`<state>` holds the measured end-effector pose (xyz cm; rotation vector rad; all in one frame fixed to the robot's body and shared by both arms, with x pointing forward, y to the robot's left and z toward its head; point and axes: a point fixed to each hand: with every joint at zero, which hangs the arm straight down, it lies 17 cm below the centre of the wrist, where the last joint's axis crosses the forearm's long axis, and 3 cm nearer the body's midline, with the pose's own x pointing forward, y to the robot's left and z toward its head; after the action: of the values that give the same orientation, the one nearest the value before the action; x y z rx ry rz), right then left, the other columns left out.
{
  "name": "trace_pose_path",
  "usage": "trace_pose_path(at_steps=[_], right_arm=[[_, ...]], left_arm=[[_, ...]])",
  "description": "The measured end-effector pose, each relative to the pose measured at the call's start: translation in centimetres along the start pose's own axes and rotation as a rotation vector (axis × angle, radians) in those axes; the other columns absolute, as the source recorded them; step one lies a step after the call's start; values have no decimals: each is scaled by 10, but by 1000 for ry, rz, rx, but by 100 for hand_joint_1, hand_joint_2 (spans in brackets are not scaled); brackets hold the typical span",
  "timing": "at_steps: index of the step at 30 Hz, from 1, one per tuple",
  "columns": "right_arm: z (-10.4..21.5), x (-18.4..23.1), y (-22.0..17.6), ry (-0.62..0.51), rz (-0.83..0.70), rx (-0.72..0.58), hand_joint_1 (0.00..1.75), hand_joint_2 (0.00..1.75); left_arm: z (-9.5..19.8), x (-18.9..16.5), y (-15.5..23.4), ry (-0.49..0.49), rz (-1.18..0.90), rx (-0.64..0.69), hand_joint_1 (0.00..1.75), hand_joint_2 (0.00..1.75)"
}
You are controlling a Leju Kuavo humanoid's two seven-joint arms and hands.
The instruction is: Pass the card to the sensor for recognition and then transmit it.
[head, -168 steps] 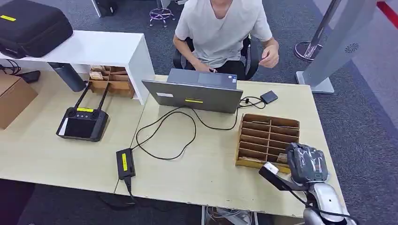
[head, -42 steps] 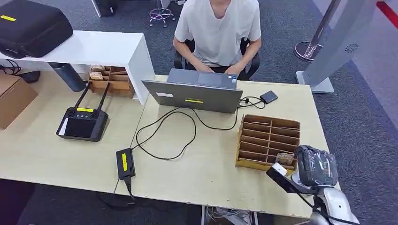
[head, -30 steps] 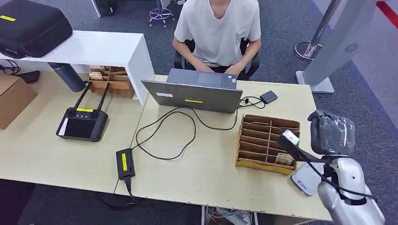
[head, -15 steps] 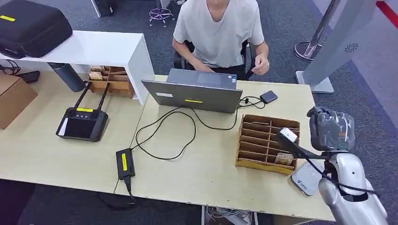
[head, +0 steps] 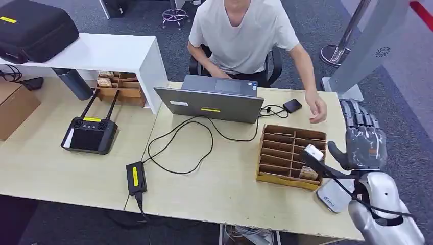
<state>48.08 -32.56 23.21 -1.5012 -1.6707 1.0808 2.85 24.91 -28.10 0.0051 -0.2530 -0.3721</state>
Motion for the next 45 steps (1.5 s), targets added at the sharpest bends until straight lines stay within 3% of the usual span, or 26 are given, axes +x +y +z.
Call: trace_pose_path(at_steps=[9,15,26,45], right_arm=[[3,1,-10,-17,2,-11,0,175],[11,-1,-4,-29,-18,83,0,175],[23,11,-29,-80,-29,62,0,175],[33,24,-18,-114,-50,101,0,175]], left_arm=[[0,0,0,1,0,0,0,175],[0,-2,0,6,15,2,0,175],[0,-2,-1,8,25,1,0,175],[0,-2,-1,8,24,1,0,175]])
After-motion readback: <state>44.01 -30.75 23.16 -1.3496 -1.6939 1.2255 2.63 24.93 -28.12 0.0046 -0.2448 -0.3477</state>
